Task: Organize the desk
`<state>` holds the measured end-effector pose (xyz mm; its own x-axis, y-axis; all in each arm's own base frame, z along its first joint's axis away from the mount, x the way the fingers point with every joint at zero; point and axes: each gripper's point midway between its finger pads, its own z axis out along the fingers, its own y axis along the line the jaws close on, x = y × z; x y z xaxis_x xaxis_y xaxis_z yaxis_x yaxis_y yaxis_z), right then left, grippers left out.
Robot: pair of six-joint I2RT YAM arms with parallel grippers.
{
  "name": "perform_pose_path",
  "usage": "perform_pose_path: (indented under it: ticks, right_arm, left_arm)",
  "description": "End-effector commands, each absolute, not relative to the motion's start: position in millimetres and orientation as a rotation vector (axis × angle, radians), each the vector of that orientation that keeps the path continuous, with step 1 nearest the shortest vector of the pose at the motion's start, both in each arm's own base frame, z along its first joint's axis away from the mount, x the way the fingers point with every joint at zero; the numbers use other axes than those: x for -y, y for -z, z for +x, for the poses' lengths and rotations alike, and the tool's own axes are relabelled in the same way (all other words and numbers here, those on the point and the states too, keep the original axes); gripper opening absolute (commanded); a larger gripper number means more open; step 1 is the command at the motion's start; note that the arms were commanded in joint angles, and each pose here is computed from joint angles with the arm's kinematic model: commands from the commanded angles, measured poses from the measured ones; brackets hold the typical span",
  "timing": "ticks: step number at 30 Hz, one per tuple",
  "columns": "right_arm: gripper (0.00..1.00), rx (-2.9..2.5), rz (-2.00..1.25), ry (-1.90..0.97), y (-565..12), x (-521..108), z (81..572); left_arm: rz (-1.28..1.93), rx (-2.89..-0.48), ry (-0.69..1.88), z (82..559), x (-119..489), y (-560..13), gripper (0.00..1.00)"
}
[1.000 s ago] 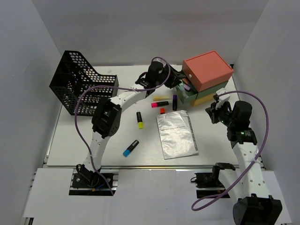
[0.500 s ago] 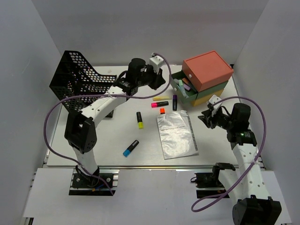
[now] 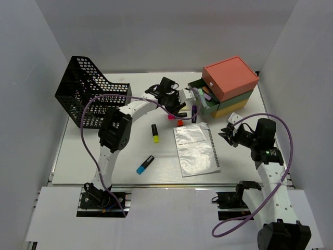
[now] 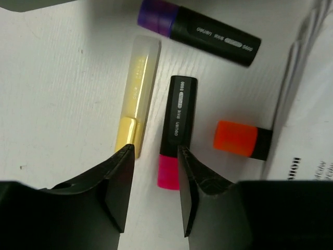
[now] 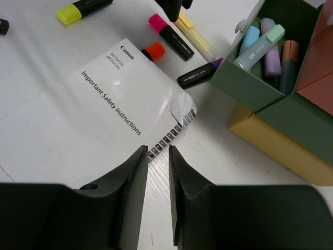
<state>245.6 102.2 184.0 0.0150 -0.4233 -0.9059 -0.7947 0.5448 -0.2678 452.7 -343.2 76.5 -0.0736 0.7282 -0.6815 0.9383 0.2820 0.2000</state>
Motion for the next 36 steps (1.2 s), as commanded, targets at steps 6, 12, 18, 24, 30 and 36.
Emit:
perform_pose_path:
  ticks: [6,12,18,24,30,36]
  right_arm:
    - [0.32,-1.564,-1.071,-0.381,-193,-104,246]
    - [0.34,-1.563,-1.069,-0.375,-194,-103,246]
    - [0.36,-1.570,-1.062,-0.362,-194,-101,248]
    - [0.35,-1.571,-1.062,-0.369,-194,-102,247]
    - [0.34,-1.565,-1.064,-0.371,-195,-103,246]
    - [0.34,-1.558,-1.069,-0.365,-195,-103,246]
  left_arm:
    - [1.503,-1.723,0.273,488,351,-98,0.54]
    - [1.535,-1.719,0.313,486,356,-79,0.56]
    - [1.585,-1.709,0.356,478,359,-66,0.59]
    - [1.582,-1.729,0.324,484,357,-51,0.61]
    - [1.596,-1.752,0.329,484,357,-37,0.63]
    - [1.599,-1.779,0.328,486,351,-24,0.63]
